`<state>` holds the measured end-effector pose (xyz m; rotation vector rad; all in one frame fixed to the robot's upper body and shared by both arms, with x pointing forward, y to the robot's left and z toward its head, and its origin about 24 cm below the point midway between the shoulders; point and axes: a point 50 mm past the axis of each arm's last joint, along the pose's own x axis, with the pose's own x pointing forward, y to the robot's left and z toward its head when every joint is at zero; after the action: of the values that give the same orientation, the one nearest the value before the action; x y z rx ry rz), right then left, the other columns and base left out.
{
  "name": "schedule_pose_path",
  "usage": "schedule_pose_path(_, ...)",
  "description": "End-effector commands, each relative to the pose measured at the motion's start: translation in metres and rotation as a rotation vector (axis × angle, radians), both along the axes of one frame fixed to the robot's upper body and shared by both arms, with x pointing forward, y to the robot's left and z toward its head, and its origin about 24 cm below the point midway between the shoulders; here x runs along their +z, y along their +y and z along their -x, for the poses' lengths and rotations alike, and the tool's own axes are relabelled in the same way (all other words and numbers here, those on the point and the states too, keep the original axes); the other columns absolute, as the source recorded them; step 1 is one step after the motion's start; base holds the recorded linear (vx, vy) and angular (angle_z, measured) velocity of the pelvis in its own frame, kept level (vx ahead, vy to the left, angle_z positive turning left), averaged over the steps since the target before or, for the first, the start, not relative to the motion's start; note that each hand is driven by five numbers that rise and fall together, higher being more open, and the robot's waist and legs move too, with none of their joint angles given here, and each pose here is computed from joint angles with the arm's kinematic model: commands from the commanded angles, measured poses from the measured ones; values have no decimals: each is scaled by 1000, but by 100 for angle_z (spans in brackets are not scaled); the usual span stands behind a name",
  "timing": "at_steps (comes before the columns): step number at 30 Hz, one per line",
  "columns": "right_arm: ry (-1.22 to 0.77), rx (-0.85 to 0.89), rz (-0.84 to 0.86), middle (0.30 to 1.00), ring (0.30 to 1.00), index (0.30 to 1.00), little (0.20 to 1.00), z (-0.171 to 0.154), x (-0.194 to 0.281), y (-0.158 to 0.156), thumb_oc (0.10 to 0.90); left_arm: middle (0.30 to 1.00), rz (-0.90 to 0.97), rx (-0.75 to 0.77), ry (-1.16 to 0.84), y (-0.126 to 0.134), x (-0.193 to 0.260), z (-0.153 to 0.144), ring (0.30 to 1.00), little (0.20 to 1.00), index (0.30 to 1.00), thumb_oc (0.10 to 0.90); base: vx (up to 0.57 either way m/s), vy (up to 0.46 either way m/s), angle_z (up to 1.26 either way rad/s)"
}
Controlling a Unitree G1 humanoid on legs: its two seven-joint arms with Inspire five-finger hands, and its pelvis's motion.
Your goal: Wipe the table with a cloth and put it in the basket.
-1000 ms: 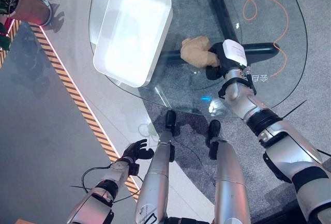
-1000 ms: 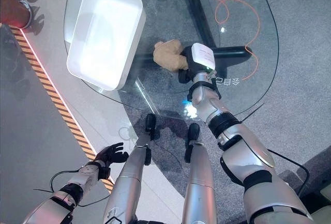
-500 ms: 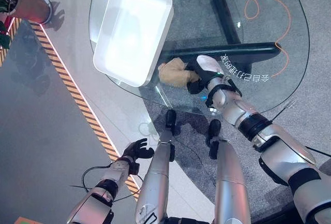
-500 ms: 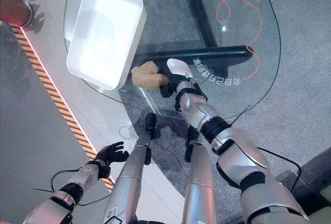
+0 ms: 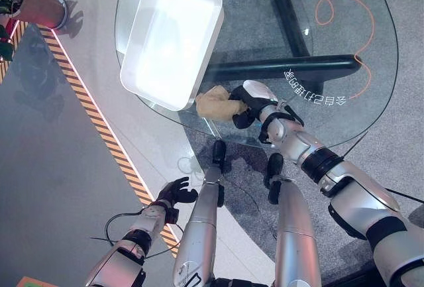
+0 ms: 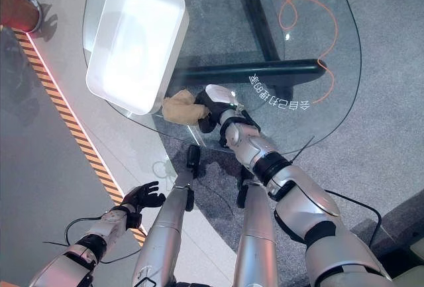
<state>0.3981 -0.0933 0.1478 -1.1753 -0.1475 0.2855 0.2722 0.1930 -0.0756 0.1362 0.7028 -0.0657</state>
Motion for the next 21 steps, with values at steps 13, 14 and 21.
schedule_pose_path(13, -336, -349, -250, 300, 300, 300, 200, -12, 29, -43, 100, 900, 4, -16, 69, -5, -15, 15, 900, 900, 900, 800, 0, 5, 0)
schedule_pose_path(14, -375, -404, -271, 300, 300, 300, 200, -14, 38, -57, 100, 900, 5, -12, 71, -4, -16, 16, 900, 900, 900, 800, 0, 0, 0)
schedule_pose_path(21, -556, -646, -351, 300, 300, 300, 200, -11, 79, -115, 100, 900, 9, 7, 77, 0, -19, 22, 900, 900, 900, 800, 3, 9, 0)
